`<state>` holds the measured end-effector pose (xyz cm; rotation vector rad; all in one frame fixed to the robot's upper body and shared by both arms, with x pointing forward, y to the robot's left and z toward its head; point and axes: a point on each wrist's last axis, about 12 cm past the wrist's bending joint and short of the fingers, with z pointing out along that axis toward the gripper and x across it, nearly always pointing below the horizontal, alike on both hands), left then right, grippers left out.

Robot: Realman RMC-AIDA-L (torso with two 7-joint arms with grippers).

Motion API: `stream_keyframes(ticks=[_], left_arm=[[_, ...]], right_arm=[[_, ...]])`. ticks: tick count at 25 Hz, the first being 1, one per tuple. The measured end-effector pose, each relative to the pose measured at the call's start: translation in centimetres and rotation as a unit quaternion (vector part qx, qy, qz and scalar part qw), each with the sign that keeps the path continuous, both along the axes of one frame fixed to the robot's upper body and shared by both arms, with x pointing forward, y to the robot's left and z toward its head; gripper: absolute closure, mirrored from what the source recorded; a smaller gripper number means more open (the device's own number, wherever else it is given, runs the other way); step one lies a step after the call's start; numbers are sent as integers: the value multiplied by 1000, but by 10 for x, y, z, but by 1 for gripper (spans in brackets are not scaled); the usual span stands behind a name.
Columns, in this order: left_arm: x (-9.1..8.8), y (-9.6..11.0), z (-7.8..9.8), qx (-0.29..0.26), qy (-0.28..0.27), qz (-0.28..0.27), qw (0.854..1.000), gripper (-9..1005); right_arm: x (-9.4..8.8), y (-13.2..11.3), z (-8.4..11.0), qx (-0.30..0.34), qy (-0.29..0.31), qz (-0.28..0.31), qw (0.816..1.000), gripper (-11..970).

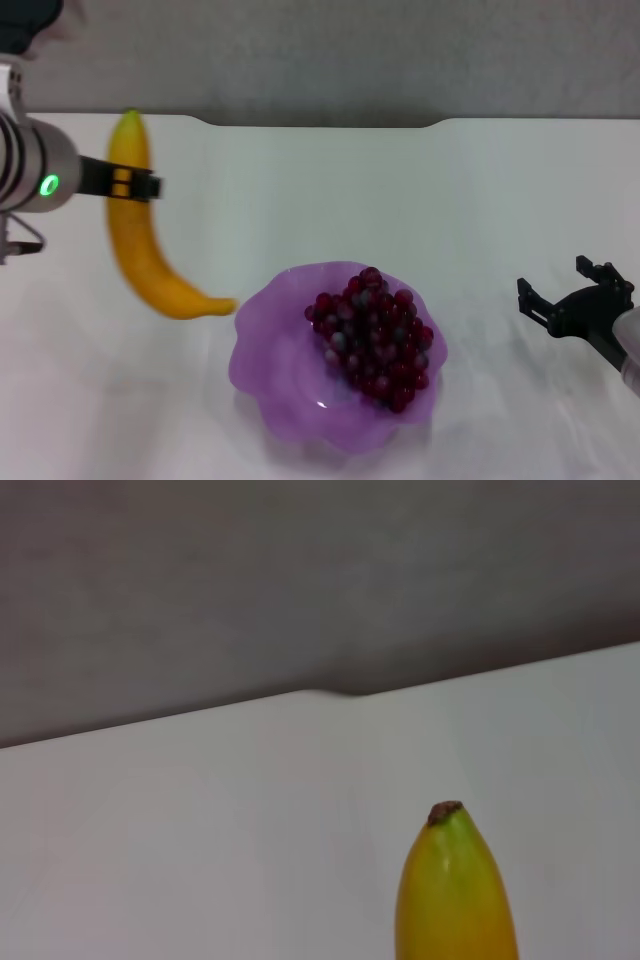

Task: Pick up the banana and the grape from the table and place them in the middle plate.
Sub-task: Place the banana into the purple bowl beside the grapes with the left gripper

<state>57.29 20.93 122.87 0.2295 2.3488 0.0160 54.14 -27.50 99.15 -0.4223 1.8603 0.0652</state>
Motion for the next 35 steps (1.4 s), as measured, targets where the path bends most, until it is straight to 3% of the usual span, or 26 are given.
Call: stream_keyframes(ticks=[6,10,13,19,24,35], left_arm=[[-15,-30,15,-55,-10,-73,996,504],[-20,-43,12,-82,4,-106,991,502],[-18,-51,1,-99,11,-116,988,501],[-9,-72,-41,-143,63,-116,981,502],[-1,-80,-61,-147,72,-113,980,504],[13,-67,-108,-130,102,-72,984,503]], right_arm=[[-1,1,-1,-2,6,2,1000,68],[-1,1,-2,-1,9,2,1000,68],[-2,2,-3,-1,11,1,1000,68],[-3,2,-4,0,13,1,1000,67],[-5,1,-5,0,15,-1,1000,67],[-4,3,-4,3,12,2,1000,68]])
